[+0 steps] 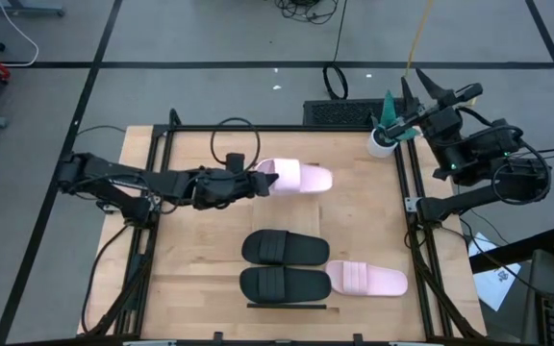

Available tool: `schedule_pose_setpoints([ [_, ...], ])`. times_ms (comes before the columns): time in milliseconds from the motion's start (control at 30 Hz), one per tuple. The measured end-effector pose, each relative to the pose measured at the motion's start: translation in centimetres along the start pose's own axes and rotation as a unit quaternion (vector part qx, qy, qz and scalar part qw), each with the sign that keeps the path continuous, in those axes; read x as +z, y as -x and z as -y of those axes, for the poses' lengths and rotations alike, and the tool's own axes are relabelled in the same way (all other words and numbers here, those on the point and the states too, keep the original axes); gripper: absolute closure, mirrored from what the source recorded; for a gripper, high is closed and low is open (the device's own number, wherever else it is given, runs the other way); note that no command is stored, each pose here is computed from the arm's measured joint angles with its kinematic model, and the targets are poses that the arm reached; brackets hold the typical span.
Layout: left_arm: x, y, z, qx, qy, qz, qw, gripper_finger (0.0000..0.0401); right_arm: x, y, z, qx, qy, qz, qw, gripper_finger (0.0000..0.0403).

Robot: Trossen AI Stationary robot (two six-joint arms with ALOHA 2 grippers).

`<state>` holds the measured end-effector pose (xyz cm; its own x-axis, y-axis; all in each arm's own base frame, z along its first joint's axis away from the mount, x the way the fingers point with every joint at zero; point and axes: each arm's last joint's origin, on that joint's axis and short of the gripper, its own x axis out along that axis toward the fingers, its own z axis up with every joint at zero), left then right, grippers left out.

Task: Pick and place slides into the shelf
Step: Put the top pink slides on the shelf

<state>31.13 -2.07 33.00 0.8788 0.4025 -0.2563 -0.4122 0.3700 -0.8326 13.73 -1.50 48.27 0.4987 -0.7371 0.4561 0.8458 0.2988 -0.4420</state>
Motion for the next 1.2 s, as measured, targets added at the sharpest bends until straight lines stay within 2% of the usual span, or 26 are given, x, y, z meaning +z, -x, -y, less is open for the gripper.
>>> schedule_pose_setpoints([
  [333,-0.8,-0.8,-1.0,0.035,-0.007,-0.014,0.999,0.0401,0.0,0.0,-0.1,0.003,0.004,-0.002,1.000,0.0277],
  [1200,-0.4,-0.9,-2.7,0.114,-0.033,-0.009,0.993,0.0401,-0.1,0.0,-0.2,0.009,0.010,-0.004,1.000,0.0277],
])
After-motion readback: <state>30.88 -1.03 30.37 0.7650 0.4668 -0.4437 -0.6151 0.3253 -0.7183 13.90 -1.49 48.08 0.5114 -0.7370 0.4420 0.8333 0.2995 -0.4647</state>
